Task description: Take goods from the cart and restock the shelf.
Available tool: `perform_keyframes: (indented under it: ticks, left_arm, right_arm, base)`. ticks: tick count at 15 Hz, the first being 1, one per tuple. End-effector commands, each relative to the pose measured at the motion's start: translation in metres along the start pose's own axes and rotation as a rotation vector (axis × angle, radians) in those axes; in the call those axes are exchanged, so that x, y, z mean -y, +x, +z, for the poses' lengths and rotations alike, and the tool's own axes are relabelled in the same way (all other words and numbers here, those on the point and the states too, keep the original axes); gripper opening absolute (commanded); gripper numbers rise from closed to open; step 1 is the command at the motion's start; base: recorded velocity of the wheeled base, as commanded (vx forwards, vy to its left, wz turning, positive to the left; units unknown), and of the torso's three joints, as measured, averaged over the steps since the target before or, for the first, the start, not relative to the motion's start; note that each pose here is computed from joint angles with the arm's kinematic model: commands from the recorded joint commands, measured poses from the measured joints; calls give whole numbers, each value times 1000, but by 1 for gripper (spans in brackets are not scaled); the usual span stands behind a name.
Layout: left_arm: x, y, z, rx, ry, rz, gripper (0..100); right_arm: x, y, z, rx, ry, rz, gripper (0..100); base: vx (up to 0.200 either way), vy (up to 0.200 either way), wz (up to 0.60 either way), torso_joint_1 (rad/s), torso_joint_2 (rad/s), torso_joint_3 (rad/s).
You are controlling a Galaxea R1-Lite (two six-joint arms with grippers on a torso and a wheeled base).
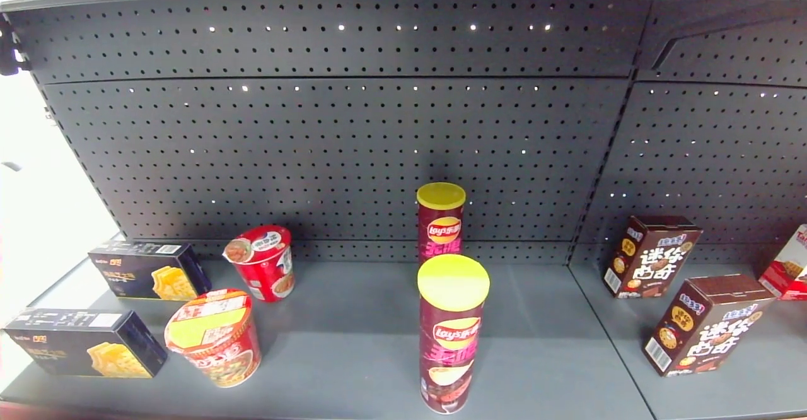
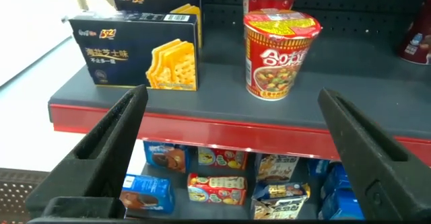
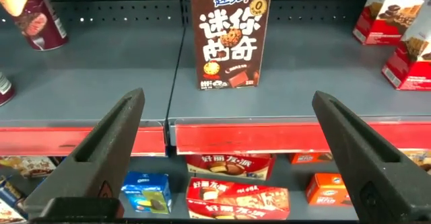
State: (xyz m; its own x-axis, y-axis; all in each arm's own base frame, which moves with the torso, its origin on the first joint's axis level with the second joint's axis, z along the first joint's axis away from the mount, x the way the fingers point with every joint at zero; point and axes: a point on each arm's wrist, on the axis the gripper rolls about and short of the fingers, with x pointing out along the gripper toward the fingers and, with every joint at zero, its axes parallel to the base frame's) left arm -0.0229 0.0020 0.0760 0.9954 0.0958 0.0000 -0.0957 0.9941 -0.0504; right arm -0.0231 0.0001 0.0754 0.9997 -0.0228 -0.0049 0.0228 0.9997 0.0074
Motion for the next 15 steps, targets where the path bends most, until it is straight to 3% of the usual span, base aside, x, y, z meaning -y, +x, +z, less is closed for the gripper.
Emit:
perform_keyframes:
  ticks: [1, 15]
  left_arm:
    - [0, 0, 0, -1, 0, 2, 100]
    - [0, 0, 0, -1, -2, 2, 100]
  right_arm:
    - [0, 0, 0, -1, 0, 0, 100]
    - [0, 0, 0, -1, 0, 0, 100]
  base:
    - [0, 0, 0, 0, 0, 0]
    - [0, 0, 0, 0, 0, 0]
